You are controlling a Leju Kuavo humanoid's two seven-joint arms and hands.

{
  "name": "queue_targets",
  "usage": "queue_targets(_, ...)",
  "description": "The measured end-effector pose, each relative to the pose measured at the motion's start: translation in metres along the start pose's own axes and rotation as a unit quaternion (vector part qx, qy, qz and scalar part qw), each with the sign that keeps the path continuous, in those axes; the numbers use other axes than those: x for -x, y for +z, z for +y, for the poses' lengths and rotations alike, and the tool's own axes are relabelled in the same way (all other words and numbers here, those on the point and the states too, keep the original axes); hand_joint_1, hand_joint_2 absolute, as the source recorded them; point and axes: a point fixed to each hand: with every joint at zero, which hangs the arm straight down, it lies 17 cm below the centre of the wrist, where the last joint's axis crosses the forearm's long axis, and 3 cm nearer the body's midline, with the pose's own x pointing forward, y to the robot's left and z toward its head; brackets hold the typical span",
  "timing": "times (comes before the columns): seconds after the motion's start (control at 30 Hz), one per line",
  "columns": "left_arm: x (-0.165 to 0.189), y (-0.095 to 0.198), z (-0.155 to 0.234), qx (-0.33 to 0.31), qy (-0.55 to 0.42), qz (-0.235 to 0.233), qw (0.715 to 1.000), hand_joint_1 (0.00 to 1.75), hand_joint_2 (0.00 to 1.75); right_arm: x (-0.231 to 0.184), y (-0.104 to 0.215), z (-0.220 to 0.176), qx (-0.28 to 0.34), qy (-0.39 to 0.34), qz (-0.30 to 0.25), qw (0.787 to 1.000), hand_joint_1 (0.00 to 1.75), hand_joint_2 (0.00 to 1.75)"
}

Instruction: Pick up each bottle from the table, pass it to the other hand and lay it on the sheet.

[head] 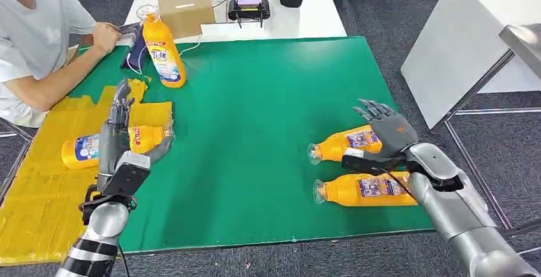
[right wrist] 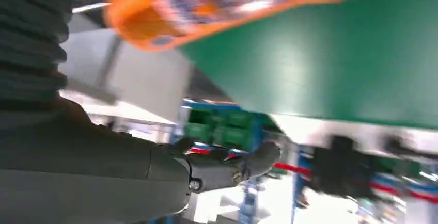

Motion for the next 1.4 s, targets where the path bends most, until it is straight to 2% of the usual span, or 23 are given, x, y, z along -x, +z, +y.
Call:
queue_targets(0.17, -0.009, 0.016, -0.02, 0.02, 0.044, 0.003, 0.999, 0.0, 1.75, 0.048, 0.007, 0.025, -0.027, 0.023, 0.055, 0.998, 0.0, 1.75)
queue_targets(0.33, -0.013, 0.023, -0.032, 0.032, 0.065, 0.006, 0.997, 0.0, 1.75, 0.066, 0.014, 0.046, -0.053, 0.023, 0.08, 0.995, 0.0, 1.75)
queue_targets(0.67, -0.033, 0.026, -0.05, 0.044, 0.112, -0.003, 0.993, 0.0, 1.75, 0.066, 0.006, 0.078, -0.096, 0.027, 0.109, 0.989, 0.0, 1.75)
queue_targets(1.0, -0.035, 0.027, -0.056, 0.05, 0.131, 0.001, 0.99, 0.0, 1.75, 0.074, 0.002, 0.086, -0.125, 0.041, 0.14, 0.981, 0.0, 1.75)
queue_targets(1.2, -0.035, 0.028, -0.063, 0.056, 0.146, 0.005, 0.988, 0.0, 1.75, 0.093, 0.012, 0.097, -0.166, 0.055, 0.185, 0.967, 0.0, 1.75)
queue_targets(1.23, -0.035, 0.029, -0.064, 0.058, 0.148, 0.006, 0.987, 0.0, 1.75, 0.097, 0.014, 0.099, -0.172, 0.058, 0.191, 0.965, 0.07, 1.75)
queue_targets(1.27, -0.034, 0.03, -0.065, 0.058, 0.15, 0.008, 0.987, 0.0, 1.75, 0.1, 0.016, 0.1, -0.176, 0.06, 0.197, 0.963, 1.34, 1.75)
queue_targets(1.3, -0.033, 0.03, -0.066, 0.059, 0.151, 0.01, 0.987, 0.0, 1.75, 0.103, 0.018, 0.101, -0.182, 0.062, 0.202, 0.96, 1.52, 1.75)
queue_targets(1.4, -0.03, 0.031, -0.068, 0.06, 0.154, 0.014, 0.986, 0.0, 1.75, 0.112, 0.029, 0.11, -0.204, 0.067, 0.216, 0.952, 1.54, 1.75)
